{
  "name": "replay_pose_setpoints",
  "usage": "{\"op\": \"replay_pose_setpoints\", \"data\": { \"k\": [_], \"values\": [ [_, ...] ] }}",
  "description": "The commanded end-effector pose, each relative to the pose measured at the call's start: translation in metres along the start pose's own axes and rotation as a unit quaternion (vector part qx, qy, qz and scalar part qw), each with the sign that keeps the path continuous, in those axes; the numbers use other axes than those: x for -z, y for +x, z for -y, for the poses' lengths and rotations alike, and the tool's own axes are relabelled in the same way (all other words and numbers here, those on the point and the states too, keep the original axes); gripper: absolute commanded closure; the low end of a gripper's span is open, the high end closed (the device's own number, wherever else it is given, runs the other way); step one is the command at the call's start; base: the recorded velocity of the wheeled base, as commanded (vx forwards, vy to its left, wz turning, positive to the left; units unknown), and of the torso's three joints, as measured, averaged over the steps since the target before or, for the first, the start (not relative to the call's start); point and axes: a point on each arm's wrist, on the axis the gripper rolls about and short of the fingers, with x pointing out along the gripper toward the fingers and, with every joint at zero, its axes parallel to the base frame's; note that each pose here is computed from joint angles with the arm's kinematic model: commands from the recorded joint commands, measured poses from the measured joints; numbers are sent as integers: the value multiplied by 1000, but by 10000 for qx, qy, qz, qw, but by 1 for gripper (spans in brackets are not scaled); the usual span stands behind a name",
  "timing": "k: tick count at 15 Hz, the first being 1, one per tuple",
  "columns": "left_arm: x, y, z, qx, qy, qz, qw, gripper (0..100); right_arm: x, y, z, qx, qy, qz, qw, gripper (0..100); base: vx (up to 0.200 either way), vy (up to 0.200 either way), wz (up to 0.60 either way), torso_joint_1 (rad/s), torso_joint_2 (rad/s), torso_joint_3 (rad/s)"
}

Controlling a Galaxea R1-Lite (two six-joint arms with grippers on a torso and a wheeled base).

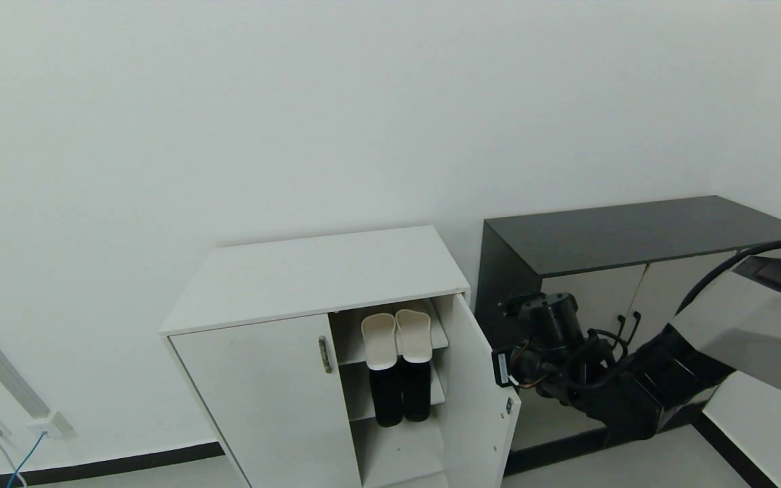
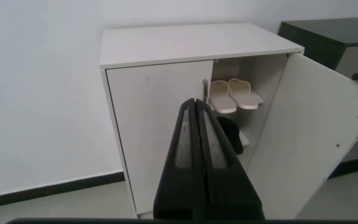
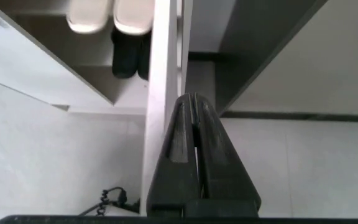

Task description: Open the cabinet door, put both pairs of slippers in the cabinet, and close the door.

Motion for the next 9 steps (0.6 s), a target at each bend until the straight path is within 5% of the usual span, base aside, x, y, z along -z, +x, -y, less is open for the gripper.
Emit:
{"op": "replay_pose_setpoints", "data": {
  "k": [1, 6, 9],
  "values": [
    [0, 0, 0, -5, -1, 0, 10000, 100, 12, 8, -5, -77, -81, -177, 9998, 100, 0, 0, 0, 0, 0, 0],
    [0, 0, 0, -5, -9, 0, 10000, 100, 2, -20, -37, -995, -16, -33, 9950, 100, 0, 0, 0, 0, 0, 0],
    [0, 0, 0, -12, -9, 0, 10000, 100, -1, -37, -32, -1205, -117, 5, 9926, 100, 0, 0, 0, 0, 0, 0]
  ]
}}
